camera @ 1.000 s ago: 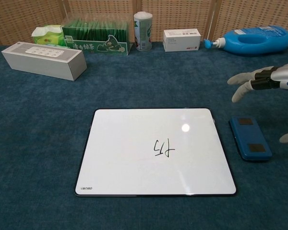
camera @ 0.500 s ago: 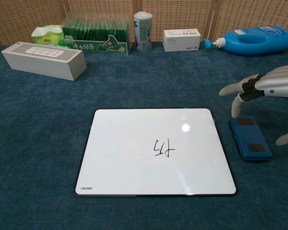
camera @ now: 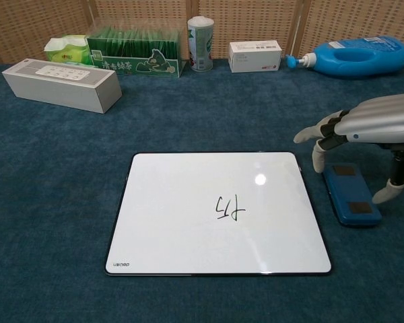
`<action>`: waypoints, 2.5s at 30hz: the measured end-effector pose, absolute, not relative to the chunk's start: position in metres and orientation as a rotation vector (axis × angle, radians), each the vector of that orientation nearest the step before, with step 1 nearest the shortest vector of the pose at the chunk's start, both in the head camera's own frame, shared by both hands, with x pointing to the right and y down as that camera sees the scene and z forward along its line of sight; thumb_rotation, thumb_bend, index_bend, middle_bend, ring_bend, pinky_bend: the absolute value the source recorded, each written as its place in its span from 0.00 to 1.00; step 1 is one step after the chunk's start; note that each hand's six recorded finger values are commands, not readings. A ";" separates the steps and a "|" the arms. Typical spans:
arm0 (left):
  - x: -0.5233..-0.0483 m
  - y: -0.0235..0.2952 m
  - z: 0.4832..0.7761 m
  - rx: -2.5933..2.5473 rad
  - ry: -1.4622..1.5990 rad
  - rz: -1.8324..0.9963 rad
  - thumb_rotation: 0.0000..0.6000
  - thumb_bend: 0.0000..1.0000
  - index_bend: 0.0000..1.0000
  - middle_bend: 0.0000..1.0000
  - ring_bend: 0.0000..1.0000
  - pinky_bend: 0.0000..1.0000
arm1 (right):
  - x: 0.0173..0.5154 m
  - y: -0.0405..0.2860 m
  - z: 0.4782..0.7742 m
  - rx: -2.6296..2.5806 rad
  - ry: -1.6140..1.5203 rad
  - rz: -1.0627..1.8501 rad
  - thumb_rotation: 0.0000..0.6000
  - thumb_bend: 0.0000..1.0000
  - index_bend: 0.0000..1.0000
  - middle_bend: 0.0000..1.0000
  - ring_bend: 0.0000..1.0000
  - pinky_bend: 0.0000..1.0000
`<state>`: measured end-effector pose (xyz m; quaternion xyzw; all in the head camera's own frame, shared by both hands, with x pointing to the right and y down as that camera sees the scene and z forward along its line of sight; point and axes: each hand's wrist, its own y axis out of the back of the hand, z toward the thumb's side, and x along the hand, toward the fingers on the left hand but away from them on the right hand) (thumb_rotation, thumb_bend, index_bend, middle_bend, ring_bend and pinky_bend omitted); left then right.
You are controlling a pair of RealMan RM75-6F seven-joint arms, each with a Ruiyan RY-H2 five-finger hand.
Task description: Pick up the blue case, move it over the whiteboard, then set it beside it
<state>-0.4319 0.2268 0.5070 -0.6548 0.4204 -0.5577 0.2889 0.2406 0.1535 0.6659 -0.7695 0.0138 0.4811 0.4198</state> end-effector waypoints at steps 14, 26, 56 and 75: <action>-0.433 0.229 0.505 -1.749 1.130 -1.487 1.00 0.46 0.31 0.22 0.13 0.04 | 0.243 0.150 0.675 -1.890 0.097 1.257 1.00 0.05 0.36 0.00 0.00 0.03; -0.431 0.228 0.505 -1.752 1.123 -1.477 1.00 0.46 0.31 0.22 0.13 0.04 | 0.260 0.141 0.674 -1.829 0.092 1.314 1.00 0.05 0.39 0.00 0.00 0.03; -0.429 0.227 0.505 -1.782 1.127 -1.458 1.00 0.45 0.31 0.22 0.13 0.04 | 0.267 0.144 0.663 -1.872 -0.168 1.302 1.00 0.05 0.30 0.00 0.00 0.01; -0.424 0.227 0.504 -1.788 1.118 -1.452 1.00 0.46 0.31 0.21 0.13 0.04 | 0.289 0.156 0.672 -1.868 -0.189 1.315 1.00 0.04 0.30 0.00 0.00 0.01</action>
